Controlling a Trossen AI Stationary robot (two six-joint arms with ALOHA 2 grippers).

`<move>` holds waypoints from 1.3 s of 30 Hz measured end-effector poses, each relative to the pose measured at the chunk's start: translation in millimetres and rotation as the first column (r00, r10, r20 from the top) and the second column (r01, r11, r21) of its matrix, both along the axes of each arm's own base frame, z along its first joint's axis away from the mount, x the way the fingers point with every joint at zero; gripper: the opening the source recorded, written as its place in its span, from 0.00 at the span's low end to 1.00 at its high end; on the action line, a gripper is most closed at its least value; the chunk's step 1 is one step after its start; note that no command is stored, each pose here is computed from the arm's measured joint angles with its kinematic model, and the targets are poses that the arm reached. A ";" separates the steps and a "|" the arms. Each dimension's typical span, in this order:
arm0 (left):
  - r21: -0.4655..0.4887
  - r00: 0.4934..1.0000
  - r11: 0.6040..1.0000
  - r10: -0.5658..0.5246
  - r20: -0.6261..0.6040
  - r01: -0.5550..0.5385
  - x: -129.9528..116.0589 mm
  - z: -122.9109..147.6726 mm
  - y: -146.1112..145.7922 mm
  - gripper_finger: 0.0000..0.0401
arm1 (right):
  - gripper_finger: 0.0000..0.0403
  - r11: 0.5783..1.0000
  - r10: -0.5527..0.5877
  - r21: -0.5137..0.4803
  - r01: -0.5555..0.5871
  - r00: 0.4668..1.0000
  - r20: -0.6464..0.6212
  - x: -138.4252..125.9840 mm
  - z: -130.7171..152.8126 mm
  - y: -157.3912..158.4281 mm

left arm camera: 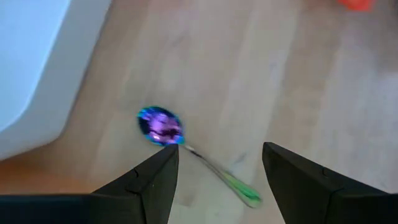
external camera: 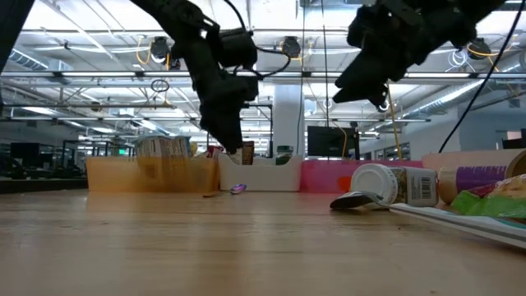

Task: Pick & Place Food Item
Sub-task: Put the violet color spoon into the red bin

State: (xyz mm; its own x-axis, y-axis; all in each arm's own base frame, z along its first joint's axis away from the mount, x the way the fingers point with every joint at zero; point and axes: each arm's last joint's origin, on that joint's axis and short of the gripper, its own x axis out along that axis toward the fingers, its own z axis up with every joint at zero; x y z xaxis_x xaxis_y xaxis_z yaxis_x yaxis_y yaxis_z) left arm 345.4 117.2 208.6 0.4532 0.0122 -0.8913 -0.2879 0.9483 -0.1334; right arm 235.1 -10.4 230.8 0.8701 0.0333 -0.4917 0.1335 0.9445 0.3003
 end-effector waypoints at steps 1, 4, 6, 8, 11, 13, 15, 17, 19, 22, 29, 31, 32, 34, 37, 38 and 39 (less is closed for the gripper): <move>-0.001 1.000 1.000 0.012 -0.002 -0.012 0.4 -3.1 4.2 0.60 | 0.44 1.000 -0.007 0.012 0.007 1.000 0.010 -3.7 -1.8 0.3; -0.011 0.998 0.998 0.055 -0.005 -0.055 2.3 -12.8 15.1 0.60 | 0.44 0.998 -0.030 0.051 0.027 0.998 0.053 -12.5 -7.3 0.7; -0.022 0.996 0.996 0.090 -0.006 -0.090 3.7 -18.9 20.8 0.60 | 0.44 0.997 -0.043 0.071 0.037 0.996 0.077 -17.9 -11.6 1.0; -0.032 0.994 0.993 0.113 -0.009 -0.114 5.5 -25.1 24.4 0.60 | 0.44 0.995 -0.053 0.089 0.044 0.994 0.097 -21.2 -13.7 1.1; -0.033 0.990 0.989 0.143 -0.017 -0.143 8.1 -32.2 26.2 0.60 | 0.44 0.993 -0.063 0.108 0.052 0.993 0.099 -24.3 -15.7 1.3; -0.031 0.988 0.988 0.153 -0.017 -0.153 10.6 -36.5 26.6 0.60 | 0.44 0.993 -0.064 0.109 0.053 0.993 0.097 -25.2 -16.0 1.4; -0.017 0.985 0.985 0.169 -0.026 -0.169 11.2 -37.6 25.3 0.60 | 0.44 0.993 -0.065 0.108 0.054 0.992 0.104 -25.0 -15.4 1.3; 0.033 0.983 0.983 0.182 -0.025 -0.181 13.7 -38.0 23.3 0.60 | 0.44 0.993 -0.065 0.108 0.054 0.993 0.102 -25.1 -15.6 1.3; 0.066 0.981 0.980 0.192 -0.031 -0.189 14.9 -39.2 21.9 0.60 | 0.44 0.993 -0.065 0.108 0.054 0.993 0.103 -25.1 -15.6 1.3; 0.096 0.979 0.976 0.200 -0.032 -0.196 16.7 -40.7 20.4 0.60 | 0.44 0.993 -0.065 0.107 0.054 0.993 0.102 -25.1 -15.6 1.3; 0.096 0.980 0.979 0.189 -0.064 -0.182 19.5 -50.9 15.9 0.60 | 0.44 0.993 -0.065 0.108 0.054 0.993 0.102 -25.1 -15.6 1.3; 0.103 0.980 0.978 0.188 -0.071 -0.180 20.8 -54.3 15.1 0.60 | 0.44 0.993 -0.065 0.108 0.054 0.993 0.101 -25.2 -15.8 1.3; 0.108 0.978 0.977 0.192 -0.079 -0.183 20.2 -54.9 15.0 0.60 | 0.44 0.993 -0.065 0.108 0.054 0.993 0.100 -25.2 -15.8 1.3; 0.112 0.978 0.977 0.189 -0.086 -0.179 21.2 -56.6 12.8 0.60 | 0.44 0.993 -0.065 0.108 0.054 0.993 0.101 -25.1 -15.7 1.3; 0.112 0.978 0.978 0.188 -0.091 -0.177 21.5 -57.5 11.5 0.60 | 0.44 0.993 -0.065 0.108 0.054 0.993 0.100 -25.2 -15.8 1.3; 0.111 0.978 0.978 0.188 -0.095 -0.177 21.6 -58.0 10.7 0.60 | 0.44 0.993 -0.065 0.108 0.054 0.993 0.101 -25.1 -15.7 1.3; 0.120 0.977 0.977 0.189 -0.096 -0.178 22.3 -59.0 10.2 0.60 | 0.44 0.993 -0.065 0.108 0.054 0.993 0.100 -25.2 -15.7 1.3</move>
State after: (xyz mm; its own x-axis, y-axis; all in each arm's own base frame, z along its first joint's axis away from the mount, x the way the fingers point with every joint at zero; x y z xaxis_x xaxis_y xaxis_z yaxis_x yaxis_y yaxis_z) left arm 367.7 127.4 149.6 0.3372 0.1871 -0.9226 -0.4653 0.8851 0.0094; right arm 210.0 -9.1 215.1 0.9180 0.0265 -0.3956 0.1518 0.8983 0.4123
